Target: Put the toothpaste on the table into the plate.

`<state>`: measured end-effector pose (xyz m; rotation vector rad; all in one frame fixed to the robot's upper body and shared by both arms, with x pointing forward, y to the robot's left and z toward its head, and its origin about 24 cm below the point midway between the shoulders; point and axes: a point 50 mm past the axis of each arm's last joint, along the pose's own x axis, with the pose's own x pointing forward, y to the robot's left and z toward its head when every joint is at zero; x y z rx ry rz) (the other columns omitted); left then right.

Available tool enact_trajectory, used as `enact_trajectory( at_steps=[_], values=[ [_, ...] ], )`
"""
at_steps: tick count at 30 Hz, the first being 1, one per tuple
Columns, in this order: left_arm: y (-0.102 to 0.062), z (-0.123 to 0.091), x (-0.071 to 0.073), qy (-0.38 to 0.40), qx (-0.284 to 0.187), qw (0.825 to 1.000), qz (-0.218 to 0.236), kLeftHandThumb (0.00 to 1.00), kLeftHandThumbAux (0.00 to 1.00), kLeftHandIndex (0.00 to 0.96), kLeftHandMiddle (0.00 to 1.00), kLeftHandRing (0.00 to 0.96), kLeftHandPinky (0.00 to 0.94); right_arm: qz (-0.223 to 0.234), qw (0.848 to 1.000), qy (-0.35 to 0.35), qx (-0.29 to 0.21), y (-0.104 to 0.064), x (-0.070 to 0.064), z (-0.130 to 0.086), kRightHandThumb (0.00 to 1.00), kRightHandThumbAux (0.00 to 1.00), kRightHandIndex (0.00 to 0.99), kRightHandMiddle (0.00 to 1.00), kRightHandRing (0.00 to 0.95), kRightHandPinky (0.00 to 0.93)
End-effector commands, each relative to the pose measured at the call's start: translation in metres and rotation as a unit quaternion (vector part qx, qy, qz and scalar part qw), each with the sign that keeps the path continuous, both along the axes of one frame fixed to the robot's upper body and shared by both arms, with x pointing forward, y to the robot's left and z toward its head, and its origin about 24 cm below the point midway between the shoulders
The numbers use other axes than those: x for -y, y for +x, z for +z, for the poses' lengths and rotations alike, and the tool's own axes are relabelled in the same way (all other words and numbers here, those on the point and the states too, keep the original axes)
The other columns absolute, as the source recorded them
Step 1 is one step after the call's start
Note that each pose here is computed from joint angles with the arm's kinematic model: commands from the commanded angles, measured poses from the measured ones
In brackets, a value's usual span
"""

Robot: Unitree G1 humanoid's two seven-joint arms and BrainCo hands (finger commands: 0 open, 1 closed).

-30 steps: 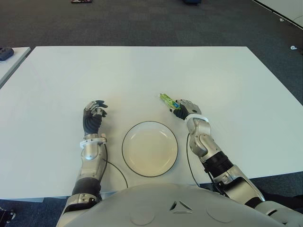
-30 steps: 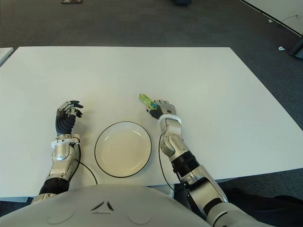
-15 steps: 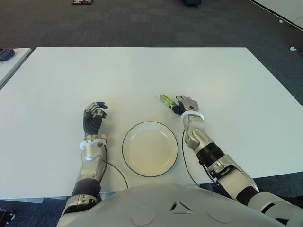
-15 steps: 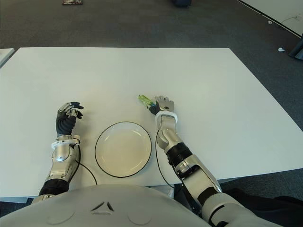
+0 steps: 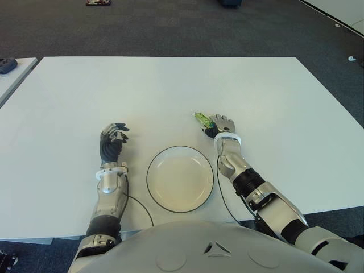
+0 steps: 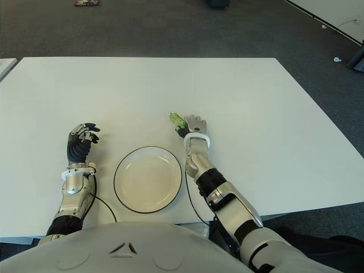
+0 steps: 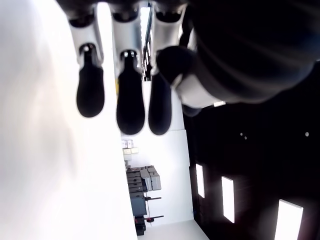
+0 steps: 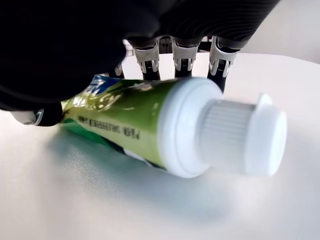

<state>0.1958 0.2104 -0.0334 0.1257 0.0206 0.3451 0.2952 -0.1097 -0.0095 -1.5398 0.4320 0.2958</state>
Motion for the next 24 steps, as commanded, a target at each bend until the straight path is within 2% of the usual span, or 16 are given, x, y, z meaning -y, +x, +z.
enact_trajectory(
  at_steps=[1, 12, 24],
  values=[
    [-0.007, -0.007, -0.001, -0.006, -0.020, 1.000, 0.005, 0.835, 0.679, 0.407, 0.493, 0.629, 0.615, -0.009, 0.998, -0.009, -0.066, -0.012, 0.003, -0.023, 0.532, 0.152, 0.000, 0.000, 0.000, 0.000],
    [-0.008, -0.007, -0.001, -0.008, -0.017, 1.000, 0.008, 0.834, 0.679, 0.406, 0.494, 0.620, 0.601, 0.000, 0.998, -0.022, -0.066, -0.014, 0.000, -0.027, 0.543, 0.156, 0.000, 0.000, 0.000, 0.000],
    [-0.007, -0.007, -0.001, -0.008, -0.018, 1.000, 0.007, 0.836, 0.678, 0.412, 0.490, 0.617, 0.603, 0.061, 0.992, -0.079, -0.075, -0.019, -0.002, -0.036, 0.546, 0.160, 0.000, 0.000, 0.000, 0.000]
  ],
)
